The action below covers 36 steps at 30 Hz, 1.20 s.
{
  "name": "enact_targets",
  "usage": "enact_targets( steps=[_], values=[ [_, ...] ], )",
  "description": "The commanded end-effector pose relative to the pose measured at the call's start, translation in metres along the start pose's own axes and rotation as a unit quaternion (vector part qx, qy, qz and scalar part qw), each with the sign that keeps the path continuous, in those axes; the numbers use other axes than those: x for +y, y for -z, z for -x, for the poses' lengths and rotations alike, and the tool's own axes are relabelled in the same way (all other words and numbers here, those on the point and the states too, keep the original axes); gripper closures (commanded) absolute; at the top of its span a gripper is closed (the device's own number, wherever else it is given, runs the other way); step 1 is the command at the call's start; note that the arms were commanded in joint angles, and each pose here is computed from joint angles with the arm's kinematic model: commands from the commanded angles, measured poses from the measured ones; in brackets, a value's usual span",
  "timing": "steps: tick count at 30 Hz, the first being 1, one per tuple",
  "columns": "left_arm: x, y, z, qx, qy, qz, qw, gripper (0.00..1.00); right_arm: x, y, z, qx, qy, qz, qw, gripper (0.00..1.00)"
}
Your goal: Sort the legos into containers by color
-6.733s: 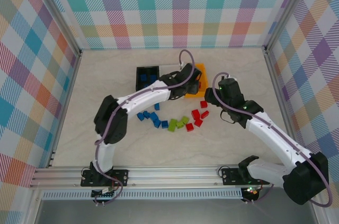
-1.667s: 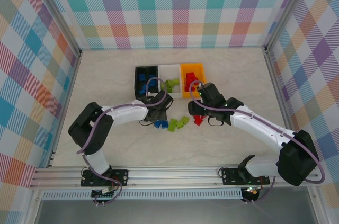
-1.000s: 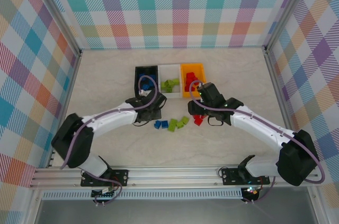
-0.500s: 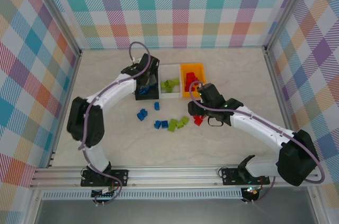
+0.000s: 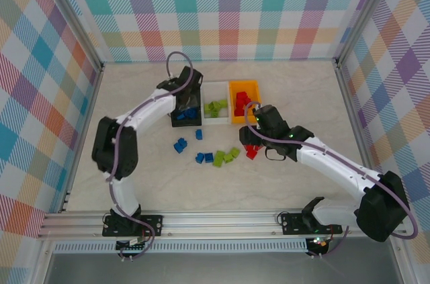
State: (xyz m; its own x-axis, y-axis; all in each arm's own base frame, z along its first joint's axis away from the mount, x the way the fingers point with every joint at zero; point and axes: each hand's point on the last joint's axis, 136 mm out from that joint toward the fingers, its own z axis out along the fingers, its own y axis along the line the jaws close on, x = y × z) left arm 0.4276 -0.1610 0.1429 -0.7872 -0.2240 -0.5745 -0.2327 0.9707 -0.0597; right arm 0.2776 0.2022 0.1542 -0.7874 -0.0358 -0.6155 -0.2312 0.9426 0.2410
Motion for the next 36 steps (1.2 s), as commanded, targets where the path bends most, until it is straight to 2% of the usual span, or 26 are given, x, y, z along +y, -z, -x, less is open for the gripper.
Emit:
enact_targets(
  steps=[1, 5, 8, 11, 15, 19, 24, 34, 36],
  values=[
    [-0.008, 0.048, -0.024, -0.013, -0.012, -0.058, 0.998, 0.27, -0.002, 0.003, -0.002, -0.006, -0.007, 0.0, 1.0, 0.33],
    [-0.004, 0.07, -0.092, 0.021, -0.039, -0.106, 0.993, 0.21, -0.003, -0.001, -0.005, -0.002, -0.008, -0.001, 1.0, 0.33],
    [-0.001, 0.073, -0.146, 0.062, -0.074, -0.113, 0.989, 0.2, -0.003, -0.004, -0.007, 0.001, -0.01, -0.002, 1.0, 0.33],
    [0.005, 0.067, -0.19, 0.109, -0.097, -0.11, 0.983, 0.21, -0.003, -0.006, -0.008, 0.005, -0.011, -0.003, 1.0, 0.33],
    [0.008, 0.058, -0.225, 0.139, -0.122, -0.108, 0.977, 0.27, -0.003, -0.008, -0.008, 0.005, -0.012, -0.005, 1.0, 0.33],
    [0.005, 0.045, -0.239, 0.156, -0.143, -0.096, 0.973, 0.32, -0.003, -0.007, -0.006, 0.004, -0.013, -0.004, 1.0, 0.33],
    [0.005, 0.024, -0.239, 0.165, -0.159, -0.066, 0.971, 0.38, -0.004, -0.004, -0.005, 0.001, -0.009, -0.008, 1.0, 0.33],
    [-0.007, -0.001, -0.209, 0.142, -0.159, -0.044, 0.976, 0.39, -0.004, 0.002, 0.0, -0.007, -0.006, -0.006, 1.0, 0.33],
    [-0.01, -0.002, -0.203, 0.137, -0.164, -0.04, 0.976, 0.43, -0.003, 0.002, 0.0, -0.008, -0.005, -0.006, 1.0, 0.33]
  ],
)
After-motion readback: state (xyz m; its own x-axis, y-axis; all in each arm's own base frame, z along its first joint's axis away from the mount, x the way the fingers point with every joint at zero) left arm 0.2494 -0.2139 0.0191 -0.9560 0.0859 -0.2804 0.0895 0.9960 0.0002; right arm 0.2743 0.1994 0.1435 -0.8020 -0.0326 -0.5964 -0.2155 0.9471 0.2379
